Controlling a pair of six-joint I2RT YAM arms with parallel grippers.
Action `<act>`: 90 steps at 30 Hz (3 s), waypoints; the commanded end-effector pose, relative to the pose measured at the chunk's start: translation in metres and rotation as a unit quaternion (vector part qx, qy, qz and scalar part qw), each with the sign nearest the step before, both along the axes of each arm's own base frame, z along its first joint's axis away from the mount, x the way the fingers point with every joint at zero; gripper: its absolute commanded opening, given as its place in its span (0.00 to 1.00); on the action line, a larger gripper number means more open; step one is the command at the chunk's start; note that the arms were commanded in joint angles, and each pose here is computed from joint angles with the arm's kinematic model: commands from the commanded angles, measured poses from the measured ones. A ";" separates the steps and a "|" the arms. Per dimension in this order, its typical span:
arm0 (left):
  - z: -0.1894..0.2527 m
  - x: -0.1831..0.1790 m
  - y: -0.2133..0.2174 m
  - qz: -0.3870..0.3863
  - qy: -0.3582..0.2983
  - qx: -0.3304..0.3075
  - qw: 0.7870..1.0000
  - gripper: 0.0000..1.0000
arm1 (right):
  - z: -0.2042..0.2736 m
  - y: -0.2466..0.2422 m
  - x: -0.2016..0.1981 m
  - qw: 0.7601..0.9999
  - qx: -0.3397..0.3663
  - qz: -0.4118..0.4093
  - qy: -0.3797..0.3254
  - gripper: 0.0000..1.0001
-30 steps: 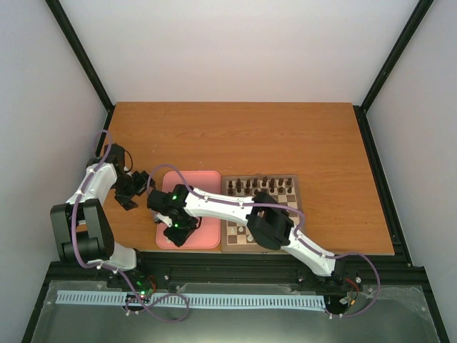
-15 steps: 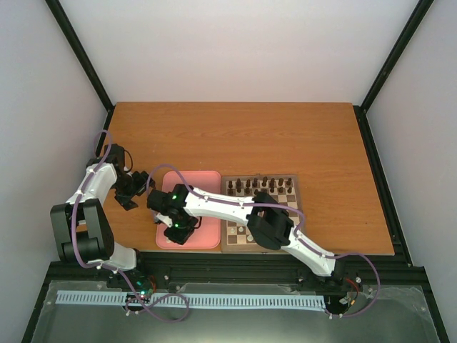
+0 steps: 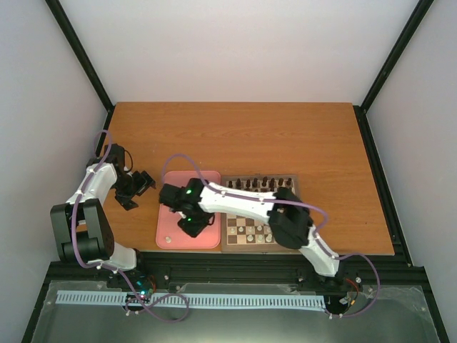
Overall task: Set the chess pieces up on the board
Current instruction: Pick up the chess piece from the storage box, then place the chess piece on the chessboard, then pick up the chess piece from the storage box.
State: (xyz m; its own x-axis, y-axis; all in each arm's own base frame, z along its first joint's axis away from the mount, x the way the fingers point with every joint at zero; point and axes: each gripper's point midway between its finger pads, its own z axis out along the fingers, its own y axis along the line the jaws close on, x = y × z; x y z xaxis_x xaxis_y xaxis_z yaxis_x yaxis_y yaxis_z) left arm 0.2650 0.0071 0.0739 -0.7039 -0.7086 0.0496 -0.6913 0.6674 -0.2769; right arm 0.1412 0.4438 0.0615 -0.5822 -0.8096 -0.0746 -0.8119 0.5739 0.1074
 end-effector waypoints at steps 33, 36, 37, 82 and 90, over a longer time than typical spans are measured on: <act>0.003 0.009 -0.002 0.000 -0.009 -0.005 1.000 1.00 | -0.003 -0.157 -0.023 0.984 -0.064 -0.167 -0.014 0.03; 0.003 0.008 -0.002 0.000 -0.008 -0.005 1.000 1.00 | -0.007 -0.161 -0.022 0.983 -0.076 -0.167 -0.017 0.03; 0.003 0.008 -0.003 -0.001 -0.008 -0.005 1.000 1.00 | -0.008 -0.161 -0.022 0.983 -0.077 -0.167 -0.017 0.03; 0.004 0.008 -0.002 0.000 -0.013 -0.003 1.000 1.00 | 0.084 -0.048 0.013 0.992 0.085 -0.072 -0.053 0.46; 0.007 0.008 -0.001 0.000 -0.015 0.002 1.000 1.00 | 0.055 0.042 0.012 0.989 0.144 0.005 -0.018 0.47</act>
